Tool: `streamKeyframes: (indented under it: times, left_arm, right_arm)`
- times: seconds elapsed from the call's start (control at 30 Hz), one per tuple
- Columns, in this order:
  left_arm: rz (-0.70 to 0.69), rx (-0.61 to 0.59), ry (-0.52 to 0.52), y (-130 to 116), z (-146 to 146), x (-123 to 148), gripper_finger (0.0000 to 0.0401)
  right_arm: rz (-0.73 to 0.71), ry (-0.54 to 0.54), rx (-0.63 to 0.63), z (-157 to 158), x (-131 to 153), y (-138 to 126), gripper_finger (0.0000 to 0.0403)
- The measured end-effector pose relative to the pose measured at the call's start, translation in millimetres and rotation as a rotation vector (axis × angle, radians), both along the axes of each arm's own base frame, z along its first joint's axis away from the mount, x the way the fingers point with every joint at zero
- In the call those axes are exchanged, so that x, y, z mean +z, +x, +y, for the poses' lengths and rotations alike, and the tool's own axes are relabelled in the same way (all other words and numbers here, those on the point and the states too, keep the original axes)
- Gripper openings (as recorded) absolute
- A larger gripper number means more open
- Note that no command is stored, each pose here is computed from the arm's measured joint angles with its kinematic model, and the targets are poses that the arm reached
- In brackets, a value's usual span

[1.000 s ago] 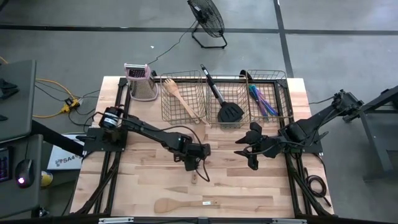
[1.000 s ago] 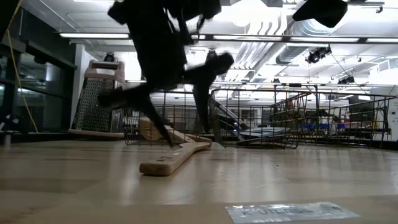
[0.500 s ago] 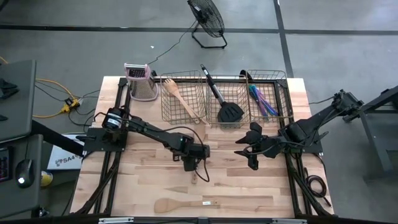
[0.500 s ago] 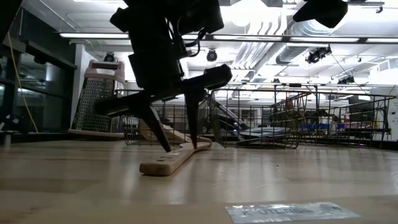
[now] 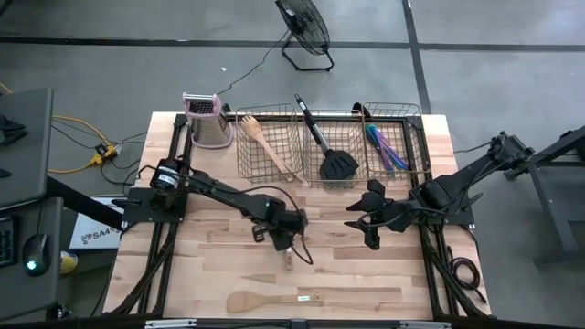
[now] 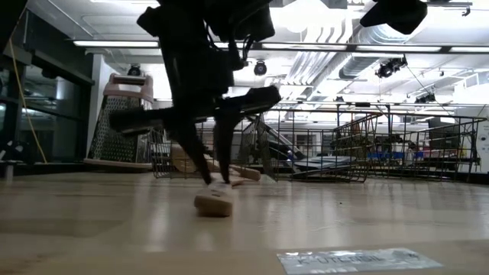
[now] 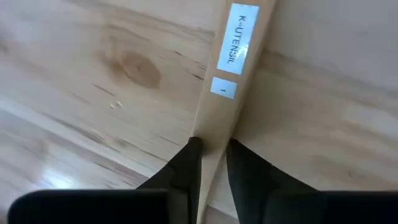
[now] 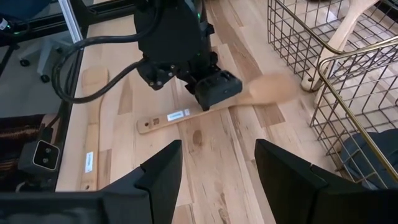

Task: Pick & Place Kitchen Items
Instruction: Put the wooden serving spoon into the left mesh basket

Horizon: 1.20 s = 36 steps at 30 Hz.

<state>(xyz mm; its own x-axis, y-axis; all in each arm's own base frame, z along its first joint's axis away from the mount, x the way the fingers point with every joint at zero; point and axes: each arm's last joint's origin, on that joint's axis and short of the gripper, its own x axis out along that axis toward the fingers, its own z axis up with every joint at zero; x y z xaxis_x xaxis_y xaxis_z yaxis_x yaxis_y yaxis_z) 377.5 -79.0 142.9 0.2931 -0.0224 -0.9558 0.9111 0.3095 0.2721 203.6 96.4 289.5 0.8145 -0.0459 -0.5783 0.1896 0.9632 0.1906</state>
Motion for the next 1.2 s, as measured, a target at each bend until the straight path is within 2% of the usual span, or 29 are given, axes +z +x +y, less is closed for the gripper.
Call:
streamKeyframes:
  times: [0.17,0.47,0.77,1.03,1.2]
  left_arm:
    - [0.084,0.118,-0.083,-6,0,-2,0.0065]
    - [0.121,0.258,-0.21,-6,-3,0,0.0065]
    - [0.078,0.222,-0.209,1,-5,12,0.0072]
    - [0.049,0.232,-0.143,1,-3,12,0.0148]
    - [0.042,0.188,-0.094,1,-2,13,0.0168]
  right_arm:
    - [0.0,-0.003,0.002,0,0,0,0.0195]
    - [0.0,-0.001,0.001,0,0,0,0.0195]
    - [0.0,0.0,0.0,0,0,0,0.0195]
    - [0.001,0.0,0.001,0,0,0,0.0195]
    - [0.001,0.002,-0.001,0,0,0,0.0195]
